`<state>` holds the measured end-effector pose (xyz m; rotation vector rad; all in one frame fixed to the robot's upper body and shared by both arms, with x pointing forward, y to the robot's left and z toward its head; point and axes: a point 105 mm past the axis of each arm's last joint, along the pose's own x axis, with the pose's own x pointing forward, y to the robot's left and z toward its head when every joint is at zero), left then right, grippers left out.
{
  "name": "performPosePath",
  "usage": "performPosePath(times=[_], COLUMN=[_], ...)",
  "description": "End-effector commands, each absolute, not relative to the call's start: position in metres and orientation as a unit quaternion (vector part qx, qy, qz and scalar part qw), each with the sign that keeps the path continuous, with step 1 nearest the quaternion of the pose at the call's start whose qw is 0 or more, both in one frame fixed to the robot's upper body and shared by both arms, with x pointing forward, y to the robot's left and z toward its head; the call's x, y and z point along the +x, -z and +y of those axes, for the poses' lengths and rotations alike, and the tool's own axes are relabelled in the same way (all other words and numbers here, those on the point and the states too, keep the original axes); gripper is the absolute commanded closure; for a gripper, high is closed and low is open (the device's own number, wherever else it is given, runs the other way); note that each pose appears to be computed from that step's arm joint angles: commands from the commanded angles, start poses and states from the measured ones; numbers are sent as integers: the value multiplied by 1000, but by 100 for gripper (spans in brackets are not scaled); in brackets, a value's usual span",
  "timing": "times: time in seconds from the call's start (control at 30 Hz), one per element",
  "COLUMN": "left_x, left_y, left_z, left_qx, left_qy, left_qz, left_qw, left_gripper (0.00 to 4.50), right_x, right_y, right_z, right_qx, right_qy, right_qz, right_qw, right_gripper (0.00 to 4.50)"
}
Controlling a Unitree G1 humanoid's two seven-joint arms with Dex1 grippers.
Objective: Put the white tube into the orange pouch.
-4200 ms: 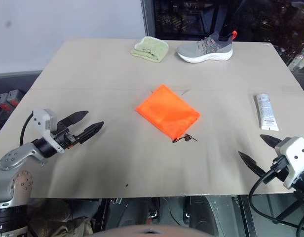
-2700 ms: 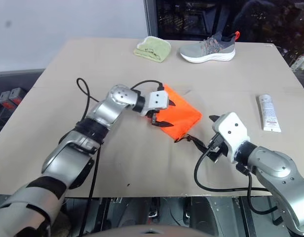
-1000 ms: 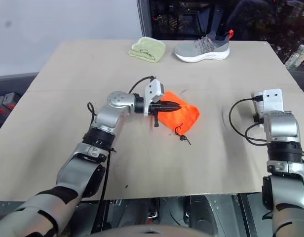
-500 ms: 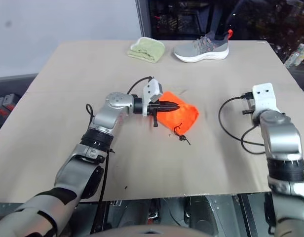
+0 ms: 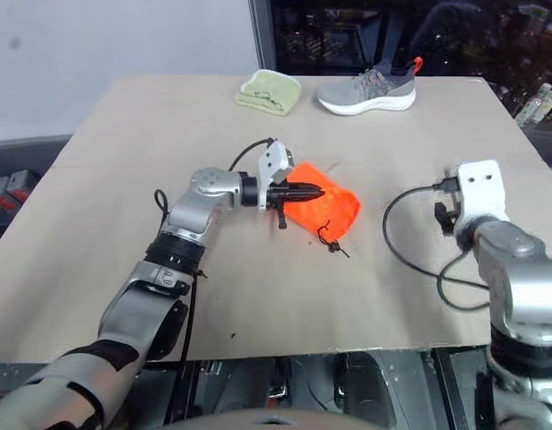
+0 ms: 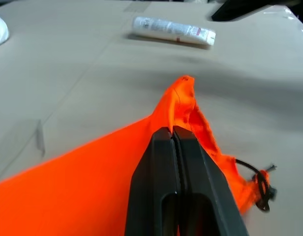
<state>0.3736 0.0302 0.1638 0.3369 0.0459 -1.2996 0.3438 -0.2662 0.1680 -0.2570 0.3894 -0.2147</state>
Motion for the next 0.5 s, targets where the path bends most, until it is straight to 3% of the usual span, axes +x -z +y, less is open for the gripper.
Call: performPosePath(times=[0.03,0.23,0.5], left_x=[371,364,356], left_y=[-185,-183,-183], left_z=[24,23,21], left_qx=[161,152,143], left_qy=[603,600,591], left_qz=[-17,-19,-23], left_qw=[781,785,794], left_gripper=[450,450,450], right_x=[374,398,385], right_y=[-166,-134,-115], right_z=[-291,-329,-354], right_qx=[-148,-172,-172], right_qy=[152,170,196], right_qz=[202,262,332], right_qw=[956,934,907], right_gripper=[8,8,8])
